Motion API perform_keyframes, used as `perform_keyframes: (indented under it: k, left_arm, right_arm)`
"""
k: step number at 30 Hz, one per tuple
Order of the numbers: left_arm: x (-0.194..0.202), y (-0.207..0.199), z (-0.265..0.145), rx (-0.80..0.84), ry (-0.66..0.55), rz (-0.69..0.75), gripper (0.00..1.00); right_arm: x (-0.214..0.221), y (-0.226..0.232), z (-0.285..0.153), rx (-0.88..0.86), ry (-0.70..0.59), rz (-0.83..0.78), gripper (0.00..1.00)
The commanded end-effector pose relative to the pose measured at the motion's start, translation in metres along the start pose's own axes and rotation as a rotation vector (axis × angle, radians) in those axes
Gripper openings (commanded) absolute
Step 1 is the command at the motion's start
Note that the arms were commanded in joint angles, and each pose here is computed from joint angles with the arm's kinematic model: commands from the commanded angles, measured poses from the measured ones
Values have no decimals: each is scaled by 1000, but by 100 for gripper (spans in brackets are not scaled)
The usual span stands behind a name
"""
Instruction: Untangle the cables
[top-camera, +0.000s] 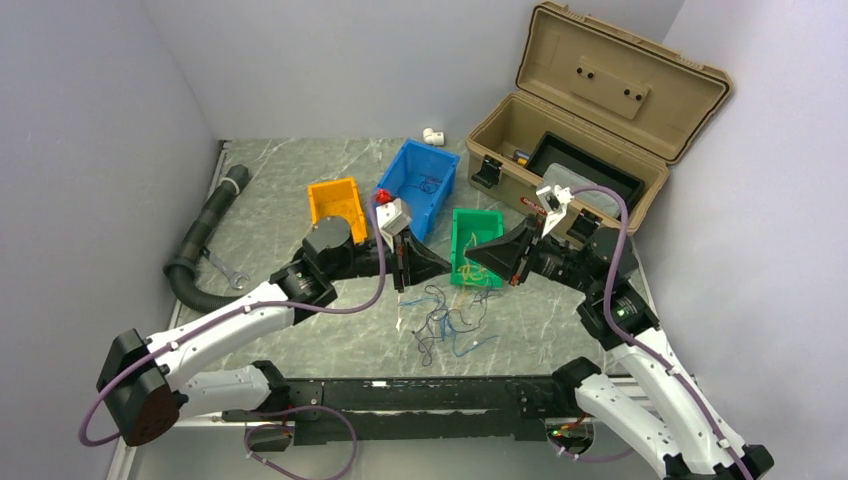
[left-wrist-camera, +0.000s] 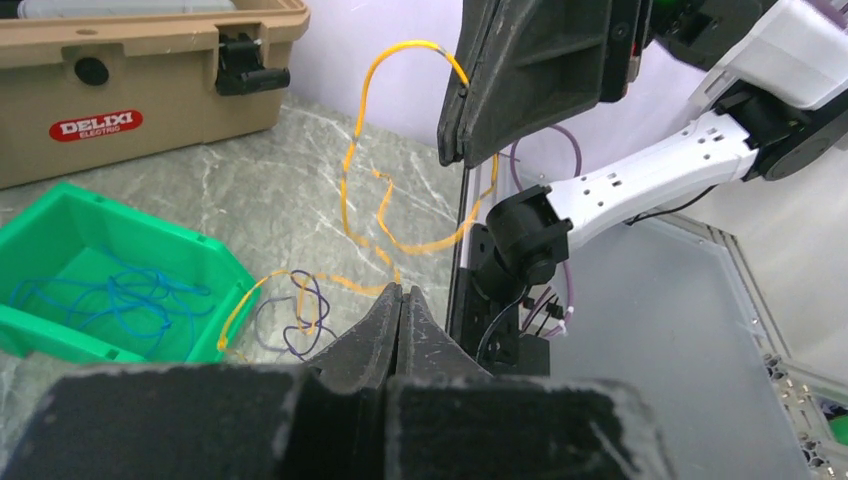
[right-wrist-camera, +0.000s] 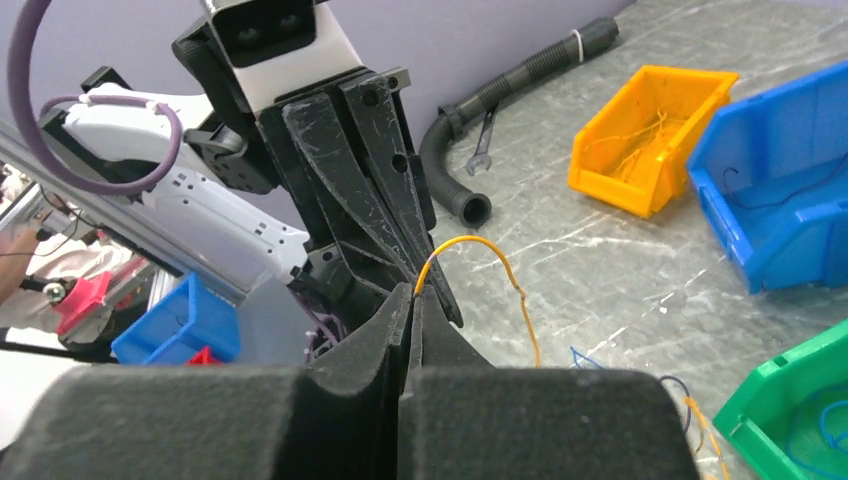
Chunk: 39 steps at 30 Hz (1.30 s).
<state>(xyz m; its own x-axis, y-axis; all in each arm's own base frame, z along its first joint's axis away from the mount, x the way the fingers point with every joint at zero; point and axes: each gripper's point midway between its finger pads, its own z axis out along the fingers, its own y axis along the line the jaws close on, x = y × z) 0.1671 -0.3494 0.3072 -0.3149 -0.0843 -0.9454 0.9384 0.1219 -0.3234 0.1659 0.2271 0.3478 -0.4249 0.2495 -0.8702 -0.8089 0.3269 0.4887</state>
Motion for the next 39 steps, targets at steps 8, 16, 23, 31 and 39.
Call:
perform_keyframes:
  k: [8,16,23,31,39]
  left_arm:
    - [11,-1,-3,8,36,3,85]
    - [-16,-1,-1,-11,-65,55,99]
    - [-31,-6,14,91,-102,91,99]
    - [-48,-24,25,239,-157,82,99]
    - [-48,-18,36,239,-124,62,100]
  right_arm:
    - [-11,6,2,-10,-15,-19,0]
    - [-16,19,2,-65,-9,-12,0]
    - [-19,27,3,-104,10,-17,0]
    - [-29,39,6,-158,9,-36,0]
    - [-34,40,10,-179,-2,-42,0]
